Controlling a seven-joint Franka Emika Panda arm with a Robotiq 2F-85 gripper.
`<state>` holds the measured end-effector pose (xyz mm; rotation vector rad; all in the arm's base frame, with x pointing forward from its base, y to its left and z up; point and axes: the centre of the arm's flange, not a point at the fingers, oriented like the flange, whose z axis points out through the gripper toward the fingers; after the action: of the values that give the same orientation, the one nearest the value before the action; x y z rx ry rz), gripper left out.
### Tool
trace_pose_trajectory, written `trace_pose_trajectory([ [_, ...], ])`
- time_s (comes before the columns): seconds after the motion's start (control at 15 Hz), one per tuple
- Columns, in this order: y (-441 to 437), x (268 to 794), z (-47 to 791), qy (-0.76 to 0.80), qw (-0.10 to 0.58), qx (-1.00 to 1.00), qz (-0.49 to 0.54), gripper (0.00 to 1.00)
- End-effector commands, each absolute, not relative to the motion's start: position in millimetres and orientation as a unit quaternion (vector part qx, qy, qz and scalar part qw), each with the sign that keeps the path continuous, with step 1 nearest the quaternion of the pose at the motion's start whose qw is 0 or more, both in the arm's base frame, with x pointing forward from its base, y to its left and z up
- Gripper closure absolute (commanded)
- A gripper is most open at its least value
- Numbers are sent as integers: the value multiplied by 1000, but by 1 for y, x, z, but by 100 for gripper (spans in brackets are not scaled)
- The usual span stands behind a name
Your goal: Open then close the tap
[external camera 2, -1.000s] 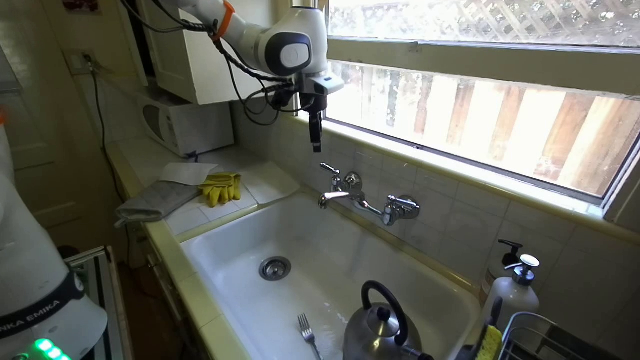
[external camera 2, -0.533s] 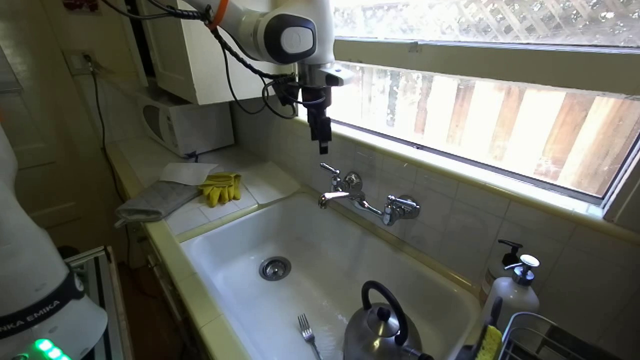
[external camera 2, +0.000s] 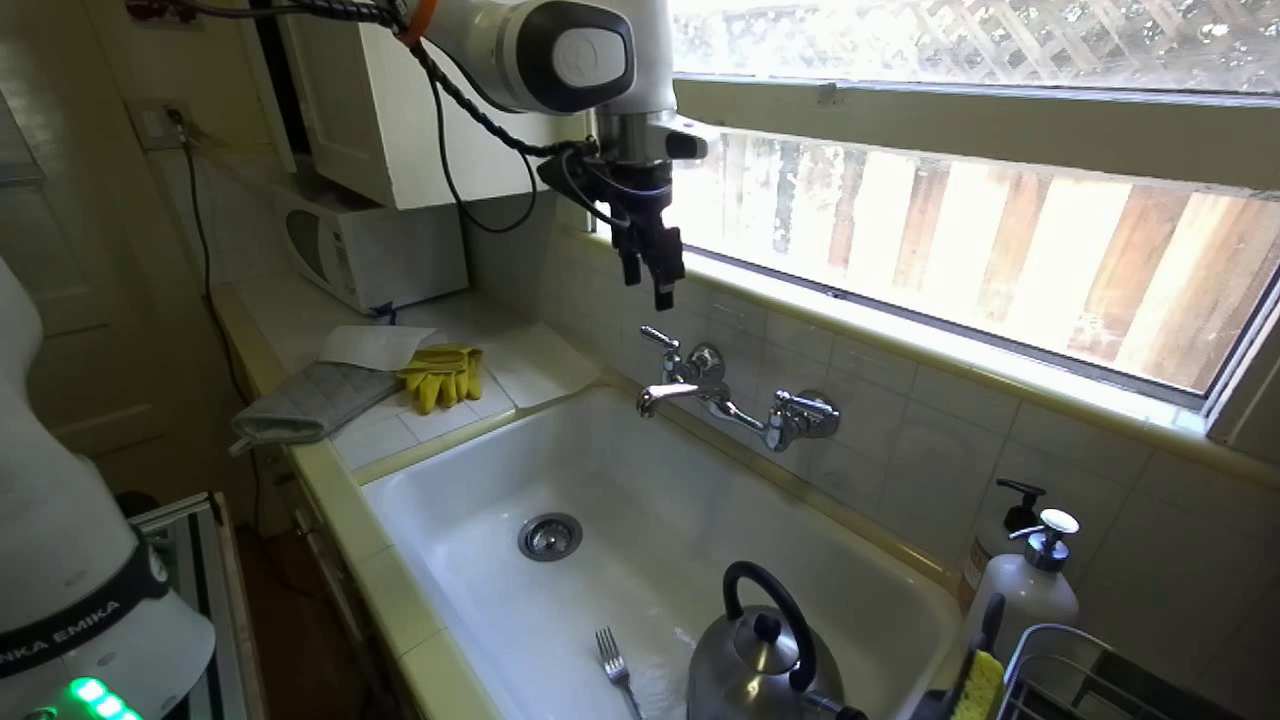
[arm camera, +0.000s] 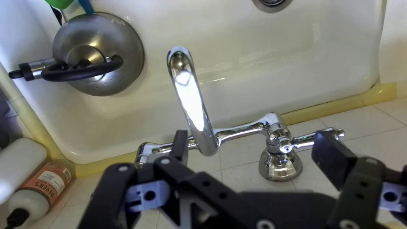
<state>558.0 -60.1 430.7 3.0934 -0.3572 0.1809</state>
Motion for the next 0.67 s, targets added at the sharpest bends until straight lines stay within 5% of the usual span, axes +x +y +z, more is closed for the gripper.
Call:
trace_pose_trajectory([
  [0.0,-74,536,437,-75,15,996,54,0],
  [0.6,-82,542,439,-58,15,996,62,0],
])
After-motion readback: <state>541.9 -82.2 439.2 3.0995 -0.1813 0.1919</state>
